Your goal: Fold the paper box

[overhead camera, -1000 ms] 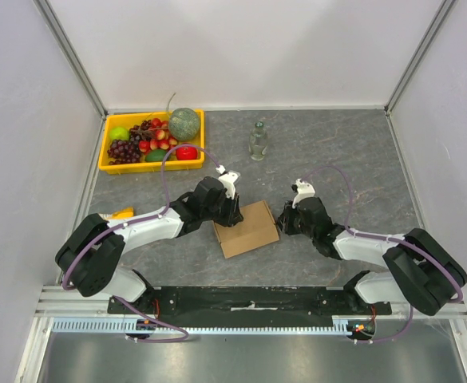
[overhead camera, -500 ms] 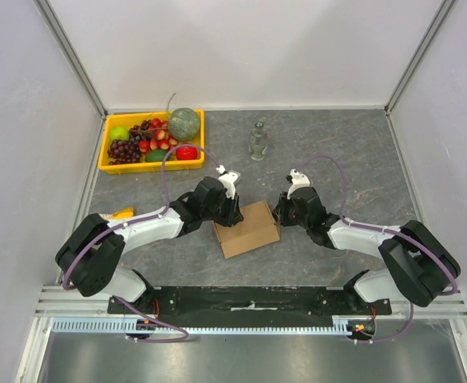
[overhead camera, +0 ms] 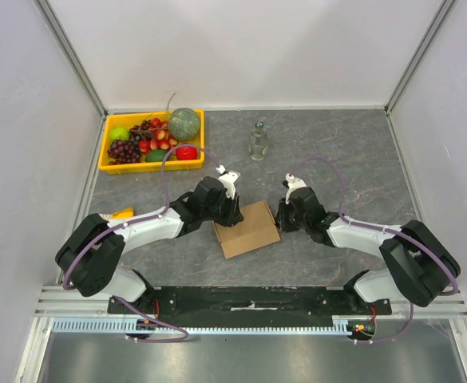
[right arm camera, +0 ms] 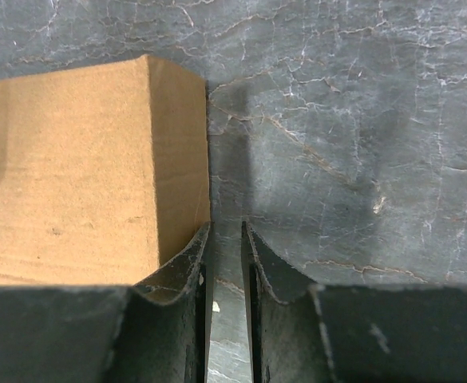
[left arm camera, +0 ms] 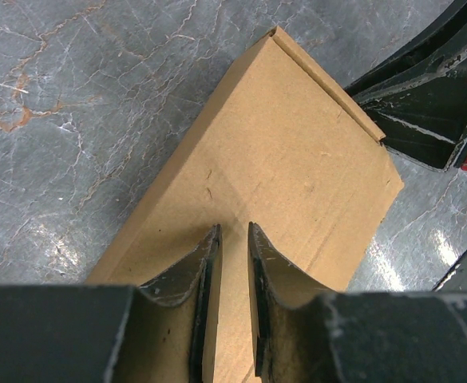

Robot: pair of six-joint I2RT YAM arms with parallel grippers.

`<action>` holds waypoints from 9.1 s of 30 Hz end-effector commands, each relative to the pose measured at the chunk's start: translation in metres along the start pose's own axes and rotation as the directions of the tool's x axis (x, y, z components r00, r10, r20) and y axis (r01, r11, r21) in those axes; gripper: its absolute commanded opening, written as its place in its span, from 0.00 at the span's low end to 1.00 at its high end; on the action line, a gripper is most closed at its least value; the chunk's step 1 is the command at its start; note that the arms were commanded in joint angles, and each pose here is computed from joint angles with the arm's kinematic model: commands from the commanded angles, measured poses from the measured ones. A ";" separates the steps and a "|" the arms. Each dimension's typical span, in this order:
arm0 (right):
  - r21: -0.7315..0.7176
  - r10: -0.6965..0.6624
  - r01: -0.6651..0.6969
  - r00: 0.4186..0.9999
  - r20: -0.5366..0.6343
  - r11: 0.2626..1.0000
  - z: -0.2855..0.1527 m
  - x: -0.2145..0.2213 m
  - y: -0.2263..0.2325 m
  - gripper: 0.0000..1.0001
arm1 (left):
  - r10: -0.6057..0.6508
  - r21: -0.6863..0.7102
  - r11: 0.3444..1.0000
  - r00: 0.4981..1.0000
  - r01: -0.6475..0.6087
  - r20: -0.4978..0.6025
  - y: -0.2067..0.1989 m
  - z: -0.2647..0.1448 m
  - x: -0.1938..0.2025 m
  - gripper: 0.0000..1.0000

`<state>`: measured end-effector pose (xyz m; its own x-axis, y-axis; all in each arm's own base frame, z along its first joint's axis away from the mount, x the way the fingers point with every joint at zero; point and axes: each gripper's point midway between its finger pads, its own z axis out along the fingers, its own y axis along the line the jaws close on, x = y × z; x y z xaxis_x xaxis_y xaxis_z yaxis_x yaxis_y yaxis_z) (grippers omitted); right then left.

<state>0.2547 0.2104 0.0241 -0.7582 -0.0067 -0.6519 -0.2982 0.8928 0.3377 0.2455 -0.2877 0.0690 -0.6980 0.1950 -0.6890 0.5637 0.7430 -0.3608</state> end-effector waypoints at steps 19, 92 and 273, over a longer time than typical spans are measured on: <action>-0.073 -0.085 0.074 0.982 -0.170 0.995 -0.021 0.013 0.012 0.26 | 0.014 -0.012 1.000 0.997 -0.015 -0.072 0.002 -0.002 0.017 0.25; -0.431 -0.040 -0.011 0.993 -0.110 0.902 -0.056 0.018 0.069 0.55 | 0.014 -0.013 1.000 0.998 -0.015 -0.069 0.002 -0.003 0.015 0.25; -0.300 0.160 -0.144 0.987 0.029 0.943 -0.007 -0.011 0.042 0.48 | -0.234 0.073 0.968 0.969 0.240 -0.084 -0.027 -0.055 0.087 0.47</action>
<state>0.2521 0.2465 0.0515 -0.7753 0.1512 -0.6132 -0.3460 0.7106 0.6127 0.1410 -0.2355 0.0313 -0.8539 0.0994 -0.5108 0.3862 0.7789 -0.4941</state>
